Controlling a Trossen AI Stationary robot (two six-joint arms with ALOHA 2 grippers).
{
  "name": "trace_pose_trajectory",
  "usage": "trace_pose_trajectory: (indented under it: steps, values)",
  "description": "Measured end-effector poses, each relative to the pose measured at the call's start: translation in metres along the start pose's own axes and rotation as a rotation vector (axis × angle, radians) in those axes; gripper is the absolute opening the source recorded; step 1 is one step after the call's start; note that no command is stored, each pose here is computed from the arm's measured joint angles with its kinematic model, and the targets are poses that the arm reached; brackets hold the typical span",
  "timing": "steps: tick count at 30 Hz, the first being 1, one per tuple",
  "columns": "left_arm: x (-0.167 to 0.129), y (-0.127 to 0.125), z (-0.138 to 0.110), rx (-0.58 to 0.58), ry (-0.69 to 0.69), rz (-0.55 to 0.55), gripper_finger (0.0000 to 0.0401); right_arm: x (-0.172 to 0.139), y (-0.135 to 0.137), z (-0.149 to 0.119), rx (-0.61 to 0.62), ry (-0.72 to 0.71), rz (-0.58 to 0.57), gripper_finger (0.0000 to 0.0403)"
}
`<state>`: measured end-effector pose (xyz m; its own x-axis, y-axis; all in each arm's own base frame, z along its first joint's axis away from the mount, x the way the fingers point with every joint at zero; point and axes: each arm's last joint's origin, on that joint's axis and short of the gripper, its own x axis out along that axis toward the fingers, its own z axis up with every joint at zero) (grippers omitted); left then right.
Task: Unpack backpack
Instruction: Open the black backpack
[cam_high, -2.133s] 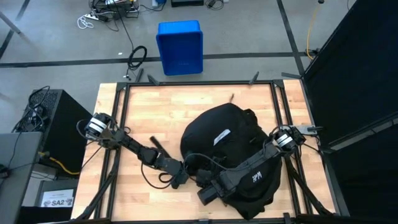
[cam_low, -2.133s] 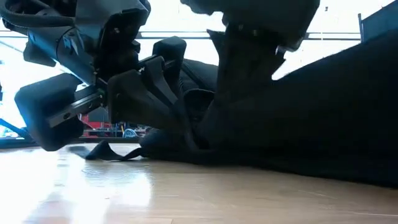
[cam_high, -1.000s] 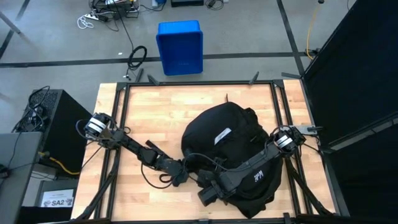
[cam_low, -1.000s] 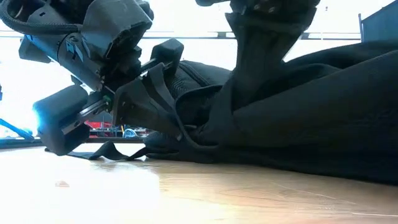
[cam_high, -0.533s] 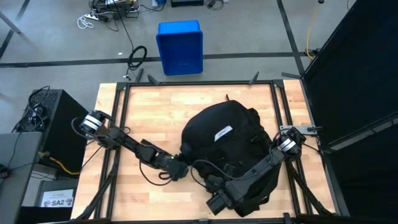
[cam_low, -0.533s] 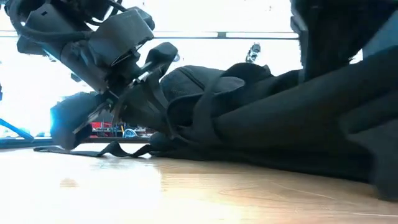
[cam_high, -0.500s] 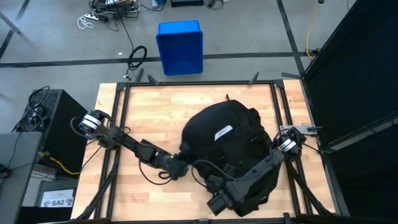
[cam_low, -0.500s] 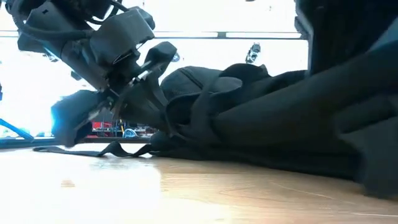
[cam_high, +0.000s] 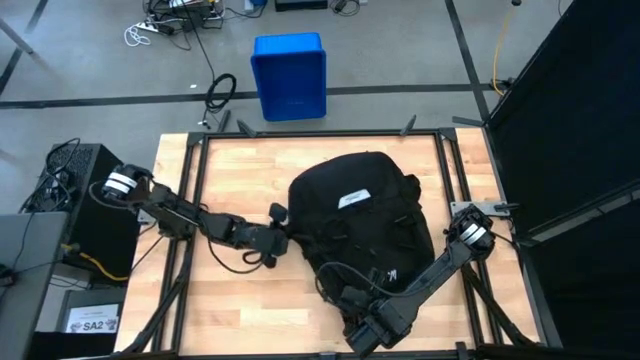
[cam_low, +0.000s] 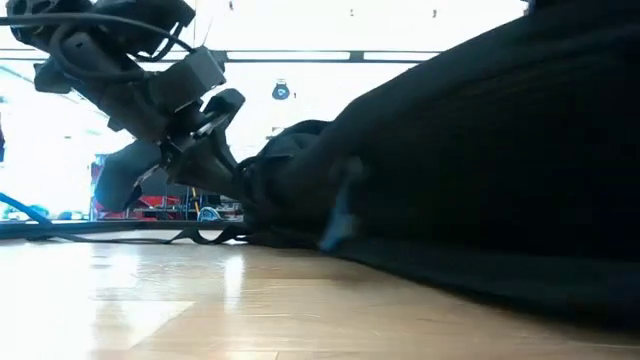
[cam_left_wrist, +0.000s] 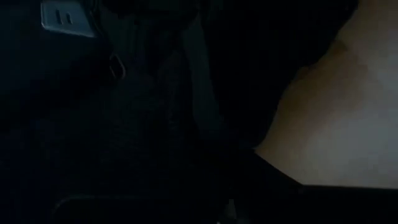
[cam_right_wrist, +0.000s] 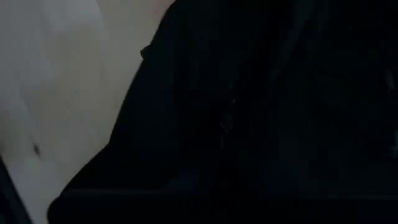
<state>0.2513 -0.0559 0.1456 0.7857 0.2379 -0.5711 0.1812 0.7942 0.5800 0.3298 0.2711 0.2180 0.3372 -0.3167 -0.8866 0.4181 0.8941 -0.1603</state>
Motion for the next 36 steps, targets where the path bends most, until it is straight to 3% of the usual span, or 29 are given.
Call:
trace_pose_trajectory:
  steps: [6,14,18,24,36]
  values:
    - [-0.012,0.006,0.000,-0.034,-0.070,-0.061,0.0039,0.004,-0.003,0.013,-0.035,-0.054,0.007,0.0000]
    - [-0.028,0.014,0.004,-0.095,-0.122,-0.093,0.0166,0.013,-0.008,0.033,-0.065,-0.083,0.025,0.0000]
    - [-0.042,0.013,0.016,-0.115,-0.253,-0.170,0.0211,0.016,-0.010,0.037,-0.074,-0.092,0.018,0.0000]
    - [-0.054,-0.005,0.039,-0.084,-0.506,-0.324,0.0223,0.016,-0.014,0.043,-0.075,-0.139,-0.017,0.0000]
    - [-0.018,-0.029,0.062,-0.051,-0.491,-0.345,0.0223,-0.001,-0.021,0.063,-0.096,-0.252,-0.021,0.0000]
